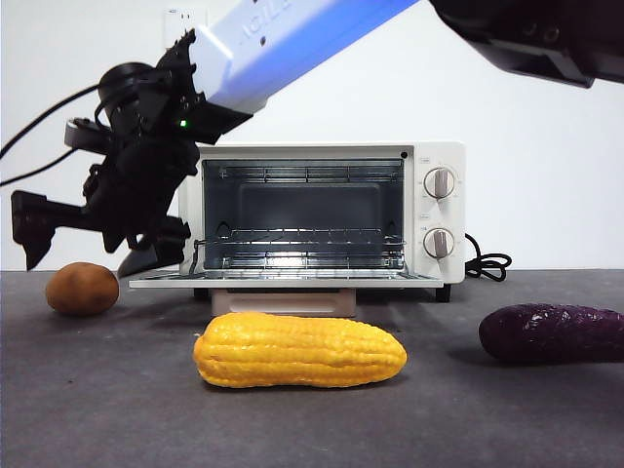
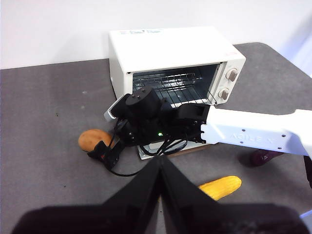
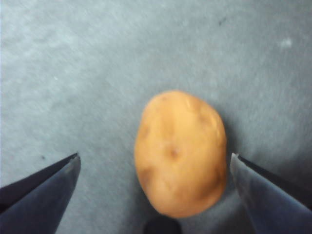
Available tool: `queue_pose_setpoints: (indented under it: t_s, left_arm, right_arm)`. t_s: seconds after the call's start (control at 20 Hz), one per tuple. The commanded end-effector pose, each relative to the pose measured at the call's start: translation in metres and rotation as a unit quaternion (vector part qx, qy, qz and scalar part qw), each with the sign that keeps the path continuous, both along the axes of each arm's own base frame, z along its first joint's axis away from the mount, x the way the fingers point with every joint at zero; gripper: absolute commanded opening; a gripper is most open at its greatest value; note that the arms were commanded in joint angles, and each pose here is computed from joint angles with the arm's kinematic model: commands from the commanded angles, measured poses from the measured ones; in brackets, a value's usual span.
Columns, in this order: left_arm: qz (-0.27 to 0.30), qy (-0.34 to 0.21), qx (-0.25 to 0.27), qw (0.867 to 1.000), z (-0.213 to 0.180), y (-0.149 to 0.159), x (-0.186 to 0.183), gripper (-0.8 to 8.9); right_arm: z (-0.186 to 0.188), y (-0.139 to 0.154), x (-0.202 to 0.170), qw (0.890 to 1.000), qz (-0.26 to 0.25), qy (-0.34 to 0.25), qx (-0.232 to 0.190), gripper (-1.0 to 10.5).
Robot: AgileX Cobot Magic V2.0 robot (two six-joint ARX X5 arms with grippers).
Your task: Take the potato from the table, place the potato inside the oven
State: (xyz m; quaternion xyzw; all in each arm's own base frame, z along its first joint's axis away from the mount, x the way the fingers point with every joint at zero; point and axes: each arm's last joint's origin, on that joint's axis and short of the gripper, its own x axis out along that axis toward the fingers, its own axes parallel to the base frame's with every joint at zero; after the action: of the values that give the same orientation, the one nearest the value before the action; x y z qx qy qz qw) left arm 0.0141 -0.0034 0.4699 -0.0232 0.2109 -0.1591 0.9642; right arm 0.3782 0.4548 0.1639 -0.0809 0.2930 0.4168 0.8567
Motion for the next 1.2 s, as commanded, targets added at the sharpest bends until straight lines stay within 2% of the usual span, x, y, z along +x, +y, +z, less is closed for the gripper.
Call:
queue_pose_setpoints:
  t_s: [0.05,0.2,0.3,0.45,0.9,1.2]
  left_arm:
    - [-0.002,0.0,0.014,1.0,-0.001,-0.002,0.004,-0.06]
    - [-0.002,0.002,0.015,1.0,-0.001,-0.003,0.006,-0.06]
    - [-0.002,0.002,0.015,1.0,-0.001,-0.003,0.006,-0.06]
    - [-0.002,0.002,0.015,1.0,-0.001,-0.003,0.006,-0.06]
    - [-0.003,0.002,0.016,1.0,-0.001,-0.003,0.005,-0.06]
    - [-0.009,-0.004,0.028,1.0,-0.001,-0.002,0.005,-0.06]
  right_arm:
    - [-0.02,0.003,-0.001,1.0,-0.002,0.017,-0.01,4.6]
    - [-0.019,0.003,-0.001,1.0,-0.001,0.015,-0.005,4.3]
    - [-0.02,0.003,-0.001,1.0,0.0,0.019,-0.01,3.1]
    - [-0.019,0.006,-0.003,1.0,0.009,0.017,0.0,2.5]
    - [0.001,0.01,-0.005,1.0,0.007,0.006,0.016,2.5]
    - [0.025,0.004,-0.009,1.0,0.007,0.024,-0.012,2.4]
